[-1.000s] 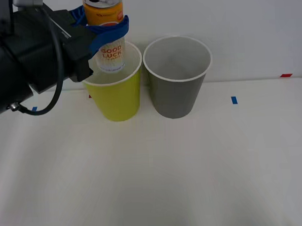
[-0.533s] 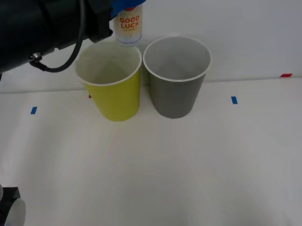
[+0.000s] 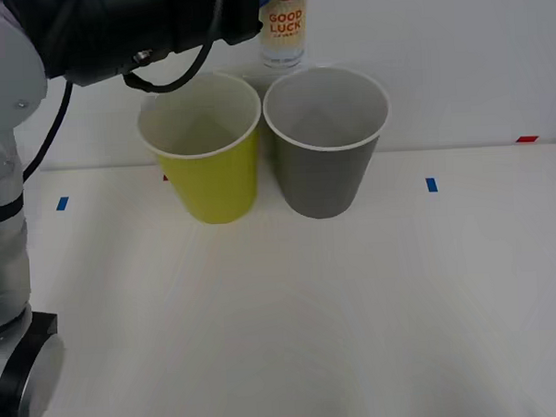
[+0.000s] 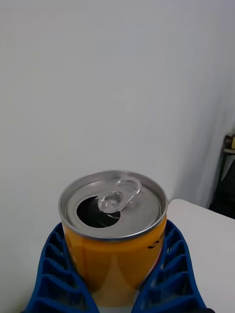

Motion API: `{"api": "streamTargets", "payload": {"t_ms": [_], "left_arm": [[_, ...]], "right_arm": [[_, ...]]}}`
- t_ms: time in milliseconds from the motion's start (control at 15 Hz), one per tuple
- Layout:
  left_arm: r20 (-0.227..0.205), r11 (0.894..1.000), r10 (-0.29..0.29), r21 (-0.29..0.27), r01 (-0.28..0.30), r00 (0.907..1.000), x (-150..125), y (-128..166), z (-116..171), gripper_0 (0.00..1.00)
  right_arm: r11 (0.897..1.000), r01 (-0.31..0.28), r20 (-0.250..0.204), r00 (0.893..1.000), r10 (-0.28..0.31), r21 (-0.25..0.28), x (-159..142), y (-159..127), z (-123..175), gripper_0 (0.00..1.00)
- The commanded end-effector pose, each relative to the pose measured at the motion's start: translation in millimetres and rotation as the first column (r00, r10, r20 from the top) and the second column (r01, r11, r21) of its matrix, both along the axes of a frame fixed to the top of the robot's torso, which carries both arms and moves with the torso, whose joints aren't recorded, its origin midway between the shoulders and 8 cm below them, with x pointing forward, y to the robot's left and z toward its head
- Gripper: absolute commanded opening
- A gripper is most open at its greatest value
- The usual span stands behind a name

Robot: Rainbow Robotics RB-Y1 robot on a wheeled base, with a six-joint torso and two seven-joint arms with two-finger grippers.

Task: Put cans in the gray bin and PET bottles in the light green bin.

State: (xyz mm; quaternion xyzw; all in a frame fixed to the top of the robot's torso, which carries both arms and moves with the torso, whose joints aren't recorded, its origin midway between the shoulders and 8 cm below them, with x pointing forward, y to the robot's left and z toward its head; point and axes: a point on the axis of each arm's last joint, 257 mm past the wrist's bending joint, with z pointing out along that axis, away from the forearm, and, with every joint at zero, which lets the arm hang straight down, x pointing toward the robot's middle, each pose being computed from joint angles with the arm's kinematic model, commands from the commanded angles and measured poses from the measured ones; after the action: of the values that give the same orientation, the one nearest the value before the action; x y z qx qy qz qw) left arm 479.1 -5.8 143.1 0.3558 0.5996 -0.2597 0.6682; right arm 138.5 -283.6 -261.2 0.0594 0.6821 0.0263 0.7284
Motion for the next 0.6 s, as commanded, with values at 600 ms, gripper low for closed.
{"api": "streamTargets", "payload": {"t_ms": [600], "left_arm": [[0.024,0.997,0.009,-0.078,-0.007,0.9997,52.2,-51.5,-10.5,0.00]], "right_arm": [[1.000,0.000,0.000,1.000,0.000,0.000,0.0,0.0,0.0,0.93]]}}
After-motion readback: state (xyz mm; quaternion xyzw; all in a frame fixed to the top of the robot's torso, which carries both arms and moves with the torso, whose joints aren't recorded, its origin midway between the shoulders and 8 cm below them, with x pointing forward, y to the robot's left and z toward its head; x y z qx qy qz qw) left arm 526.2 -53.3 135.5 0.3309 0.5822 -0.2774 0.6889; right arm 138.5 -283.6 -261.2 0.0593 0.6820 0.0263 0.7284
